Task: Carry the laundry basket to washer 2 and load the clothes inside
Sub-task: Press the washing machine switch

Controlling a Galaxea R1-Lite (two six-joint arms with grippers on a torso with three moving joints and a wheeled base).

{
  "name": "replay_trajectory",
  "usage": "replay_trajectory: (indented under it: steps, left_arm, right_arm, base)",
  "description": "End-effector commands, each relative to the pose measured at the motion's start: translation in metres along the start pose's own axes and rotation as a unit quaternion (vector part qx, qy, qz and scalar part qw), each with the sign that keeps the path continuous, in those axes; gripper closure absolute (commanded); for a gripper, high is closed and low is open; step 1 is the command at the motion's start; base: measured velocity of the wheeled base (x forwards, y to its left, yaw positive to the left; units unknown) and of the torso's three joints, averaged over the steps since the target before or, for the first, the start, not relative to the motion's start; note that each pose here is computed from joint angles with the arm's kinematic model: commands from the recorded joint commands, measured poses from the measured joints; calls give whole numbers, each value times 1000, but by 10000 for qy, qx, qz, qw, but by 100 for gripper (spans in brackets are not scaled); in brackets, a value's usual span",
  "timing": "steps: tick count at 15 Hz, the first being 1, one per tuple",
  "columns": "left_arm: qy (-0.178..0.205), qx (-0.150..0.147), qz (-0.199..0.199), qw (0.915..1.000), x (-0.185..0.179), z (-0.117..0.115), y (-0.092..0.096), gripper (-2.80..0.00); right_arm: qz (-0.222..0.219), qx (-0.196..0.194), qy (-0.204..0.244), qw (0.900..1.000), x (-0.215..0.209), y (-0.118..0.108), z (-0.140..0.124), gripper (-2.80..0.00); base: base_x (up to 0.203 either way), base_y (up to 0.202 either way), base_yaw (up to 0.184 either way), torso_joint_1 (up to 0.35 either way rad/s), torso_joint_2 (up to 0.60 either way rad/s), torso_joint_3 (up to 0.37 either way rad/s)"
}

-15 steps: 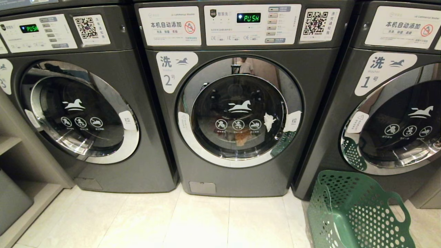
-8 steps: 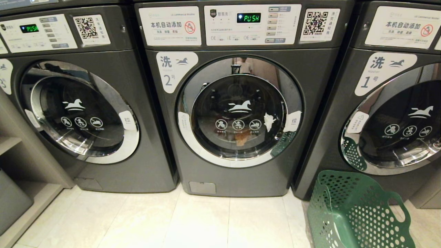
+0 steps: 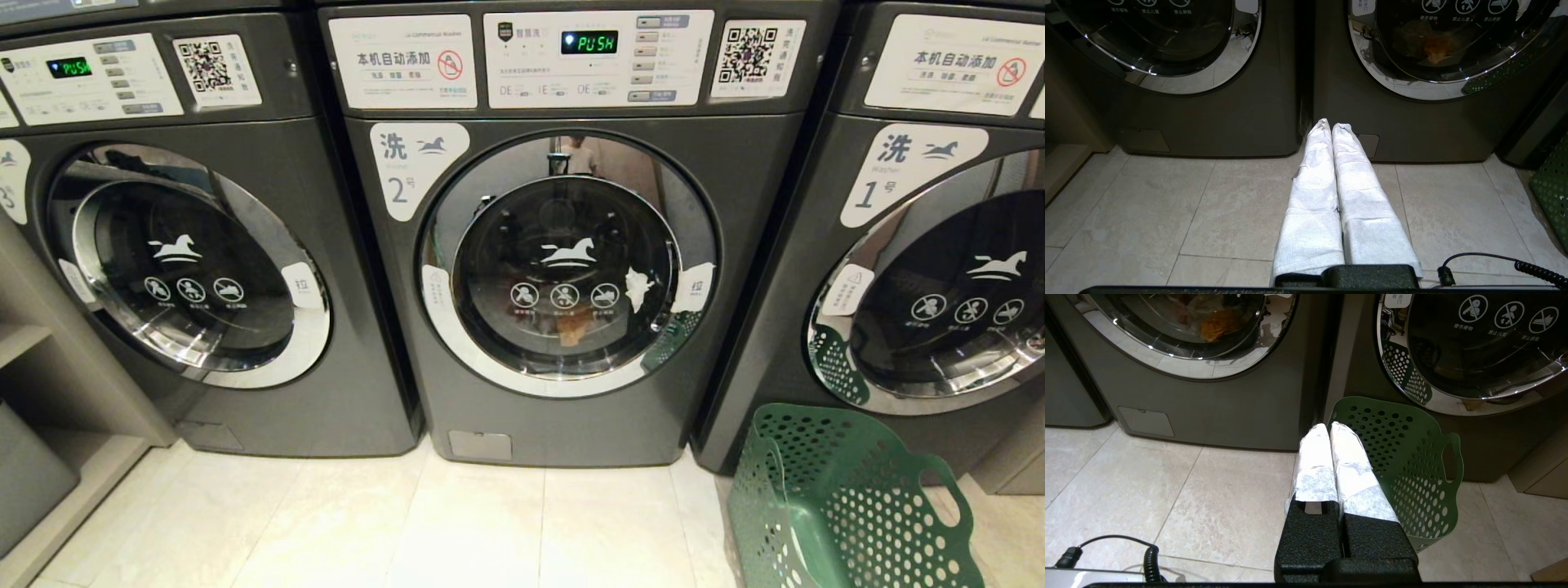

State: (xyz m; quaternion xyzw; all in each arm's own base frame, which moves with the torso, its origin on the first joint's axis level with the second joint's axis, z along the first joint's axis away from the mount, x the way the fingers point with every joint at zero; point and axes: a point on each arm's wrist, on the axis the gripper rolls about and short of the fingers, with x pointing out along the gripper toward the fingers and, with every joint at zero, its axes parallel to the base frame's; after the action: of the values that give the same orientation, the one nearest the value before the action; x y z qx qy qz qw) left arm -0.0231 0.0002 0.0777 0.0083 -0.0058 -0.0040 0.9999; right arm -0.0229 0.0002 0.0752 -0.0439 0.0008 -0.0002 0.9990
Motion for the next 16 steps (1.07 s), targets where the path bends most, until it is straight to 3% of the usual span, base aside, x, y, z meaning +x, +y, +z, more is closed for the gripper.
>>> replay_trajectory:
  steps: [1,16]
  left_arm:
    - [4,-21,2,10000,0,-1,0,0]
    - [12,-21,2,10000,0,-1,0,0]
  right_arm:
    - [3,2,9,10000,0,0,0,0]
    - [61,3,56,10000,0,0,0,0]
  base:
    - [0,0,0,0,0,0]
    - [0,0,0,0,0,0]
